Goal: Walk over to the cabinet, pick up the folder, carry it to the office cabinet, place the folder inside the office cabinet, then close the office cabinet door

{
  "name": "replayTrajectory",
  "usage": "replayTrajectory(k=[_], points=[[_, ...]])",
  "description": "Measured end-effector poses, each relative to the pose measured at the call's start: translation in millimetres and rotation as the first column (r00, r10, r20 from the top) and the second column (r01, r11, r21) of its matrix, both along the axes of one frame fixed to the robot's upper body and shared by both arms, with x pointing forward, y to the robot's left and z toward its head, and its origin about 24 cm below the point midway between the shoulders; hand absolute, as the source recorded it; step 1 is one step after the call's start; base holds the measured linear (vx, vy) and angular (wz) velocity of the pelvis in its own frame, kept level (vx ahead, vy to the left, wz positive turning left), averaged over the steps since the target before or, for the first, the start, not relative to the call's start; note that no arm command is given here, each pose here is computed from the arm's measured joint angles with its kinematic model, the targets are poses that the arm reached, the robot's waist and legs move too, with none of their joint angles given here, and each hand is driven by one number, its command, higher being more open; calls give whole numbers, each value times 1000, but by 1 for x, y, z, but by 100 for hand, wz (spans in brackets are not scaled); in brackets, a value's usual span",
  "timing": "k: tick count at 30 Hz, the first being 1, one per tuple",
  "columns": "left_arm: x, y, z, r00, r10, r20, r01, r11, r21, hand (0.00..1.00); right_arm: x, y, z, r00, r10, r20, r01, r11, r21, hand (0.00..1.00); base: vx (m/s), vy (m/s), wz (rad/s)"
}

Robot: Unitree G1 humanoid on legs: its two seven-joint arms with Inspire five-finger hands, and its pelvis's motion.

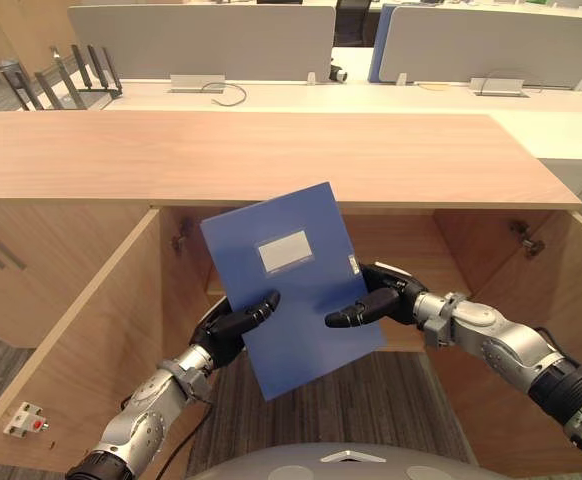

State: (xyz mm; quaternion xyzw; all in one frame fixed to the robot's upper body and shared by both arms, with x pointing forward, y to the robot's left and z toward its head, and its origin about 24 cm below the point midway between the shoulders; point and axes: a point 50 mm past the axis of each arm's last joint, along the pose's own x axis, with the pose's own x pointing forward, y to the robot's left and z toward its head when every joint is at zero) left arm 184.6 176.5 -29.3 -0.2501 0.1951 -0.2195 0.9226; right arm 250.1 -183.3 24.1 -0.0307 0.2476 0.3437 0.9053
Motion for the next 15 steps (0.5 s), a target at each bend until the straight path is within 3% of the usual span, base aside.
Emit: replayTrajectory(k=[12,13,15], points=[[0,0,0,1000,-4,6,4,1000,17,0,-2,-1,-2,1000,-1,-8,1,1000,-5,100,0,0,0],[0,0,0,1000,-5,6,5,1000,19,0,-3,-1,-3,1000,-2,-13,2,1000,-6,0,0,0,0],[0,0,0,1000,-5,6,5,1000,19,0,-4,-1,-4,1000,-4,-17,3,1000,-6,0,0,0,0]])
